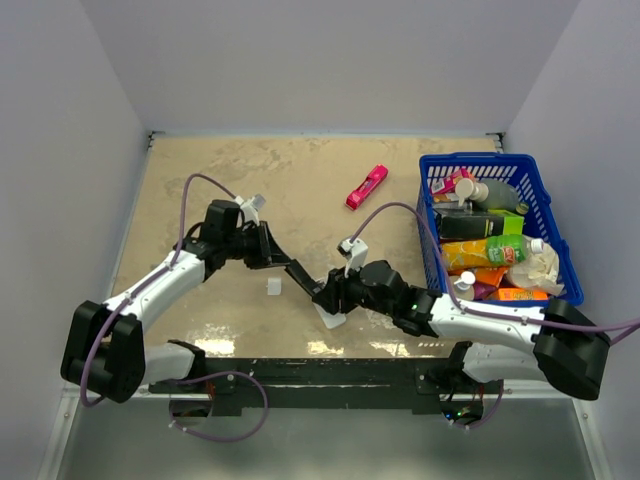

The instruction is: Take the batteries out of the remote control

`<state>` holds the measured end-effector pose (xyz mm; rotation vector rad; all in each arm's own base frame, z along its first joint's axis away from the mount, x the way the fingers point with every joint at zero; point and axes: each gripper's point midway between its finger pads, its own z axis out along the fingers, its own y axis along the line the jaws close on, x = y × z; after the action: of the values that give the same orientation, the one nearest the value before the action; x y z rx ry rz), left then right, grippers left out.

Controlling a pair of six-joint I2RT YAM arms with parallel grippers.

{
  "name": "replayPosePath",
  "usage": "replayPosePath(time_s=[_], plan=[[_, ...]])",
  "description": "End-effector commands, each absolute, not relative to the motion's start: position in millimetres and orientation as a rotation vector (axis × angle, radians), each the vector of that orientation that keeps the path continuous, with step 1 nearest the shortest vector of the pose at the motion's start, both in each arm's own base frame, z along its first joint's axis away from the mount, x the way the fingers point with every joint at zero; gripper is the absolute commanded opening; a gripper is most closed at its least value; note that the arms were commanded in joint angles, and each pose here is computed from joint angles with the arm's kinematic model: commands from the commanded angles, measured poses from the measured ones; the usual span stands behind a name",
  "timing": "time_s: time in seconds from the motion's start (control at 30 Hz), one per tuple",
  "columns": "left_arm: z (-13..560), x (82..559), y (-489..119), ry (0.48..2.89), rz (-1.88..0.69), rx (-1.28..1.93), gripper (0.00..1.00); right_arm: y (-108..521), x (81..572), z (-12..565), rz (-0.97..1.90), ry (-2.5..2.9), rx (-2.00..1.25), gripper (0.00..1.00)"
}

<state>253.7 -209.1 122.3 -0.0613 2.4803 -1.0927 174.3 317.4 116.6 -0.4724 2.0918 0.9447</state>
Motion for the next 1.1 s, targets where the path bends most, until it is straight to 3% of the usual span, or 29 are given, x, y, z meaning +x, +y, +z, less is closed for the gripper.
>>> replayPosePath(time_s=[0.0,0.67,0.93,1.07], plan=[[118.0,259.5,-203.0,2.497,-1.039,-0.058,0.0,315.6,184.8,139.3,0.949,2.012,-0.414,0.07],[139.4,290.7,-170.2,2.463,-0.984,-0.113,0.0,317.7,193.2,118.1,0.86,2.064,-0.44,0.07],[105.7,308.8,-104.7,2.582,-0.441,-0.214,0.0,316.1,201.7,138.9,0.834,2.039,-0.399,0.07],[90.2,309.6,-88.2,2.645,-0.304,-0.234,0.0,316.5,205.4,146.2,0.826,2.029,-0.374,0.07]])
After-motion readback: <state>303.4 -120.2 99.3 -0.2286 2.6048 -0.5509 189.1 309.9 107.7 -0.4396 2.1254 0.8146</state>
